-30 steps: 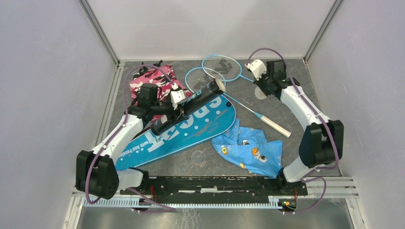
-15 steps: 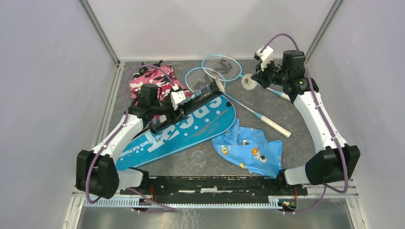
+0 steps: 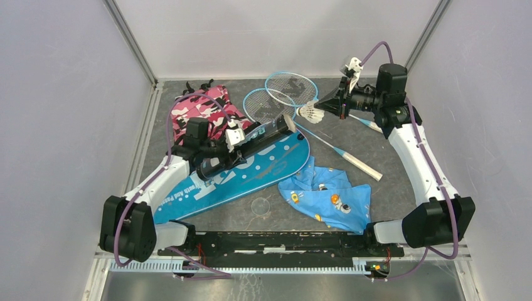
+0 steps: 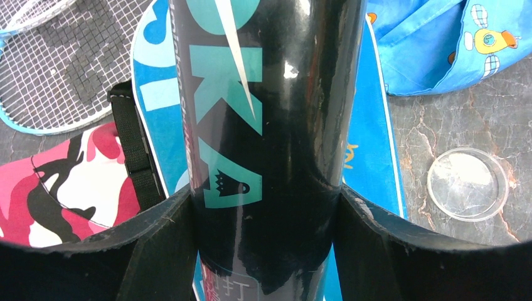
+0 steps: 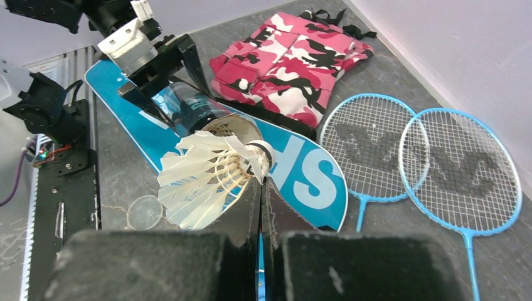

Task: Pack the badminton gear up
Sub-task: Place the shuttlecock at the shuttle tube.

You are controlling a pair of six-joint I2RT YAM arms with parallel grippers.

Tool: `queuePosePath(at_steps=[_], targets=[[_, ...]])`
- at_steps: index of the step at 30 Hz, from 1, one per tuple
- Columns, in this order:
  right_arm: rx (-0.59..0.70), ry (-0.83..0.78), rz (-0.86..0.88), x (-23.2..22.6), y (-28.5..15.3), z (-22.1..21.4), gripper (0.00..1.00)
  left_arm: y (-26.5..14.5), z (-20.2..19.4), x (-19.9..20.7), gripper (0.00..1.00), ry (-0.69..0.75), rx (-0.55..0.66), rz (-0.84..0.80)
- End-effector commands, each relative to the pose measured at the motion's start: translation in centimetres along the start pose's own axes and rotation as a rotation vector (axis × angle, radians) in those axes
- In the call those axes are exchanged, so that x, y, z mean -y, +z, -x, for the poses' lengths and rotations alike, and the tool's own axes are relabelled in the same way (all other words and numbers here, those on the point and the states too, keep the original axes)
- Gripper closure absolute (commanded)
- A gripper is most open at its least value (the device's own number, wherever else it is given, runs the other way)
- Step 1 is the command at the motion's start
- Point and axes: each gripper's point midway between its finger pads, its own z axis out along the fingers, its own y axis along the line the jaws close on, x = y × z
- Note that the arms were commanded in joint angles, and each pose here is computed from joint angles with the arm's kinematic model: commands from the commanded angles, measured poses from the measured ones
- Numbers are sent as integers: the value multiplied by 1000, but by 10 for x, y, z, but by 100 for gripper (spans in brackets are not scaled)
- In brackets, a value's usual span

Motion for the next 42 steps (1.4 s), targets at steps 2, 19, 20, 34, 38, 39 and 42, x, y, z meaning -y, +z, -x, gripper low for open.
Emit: queuePosePath(at_steps=[2,19,20,34,38,39,42], targets=[[34,-3,78,-18,2,5,100,-5,35,-7,98,149,117,4],[-73,27,188,-40,38,-40,98,-5,46,11,98,242,187,-108],[-80,17,178,-39,38,-40,95,-5,48,12,98,248,192,-115],[-115,-149,83,-35,29,-33,49,-3,52,20,98,247,219,-179],[-120,-146,109,-41,32,-36,47,-1,52,18,98,246,214,-178],[-120,-146,115,-43,33,-37,46,0,53,17,98,249,213,-176],[-115,-149,124,-46,34,-35,45,1,53,13,98,248,203,-168]])
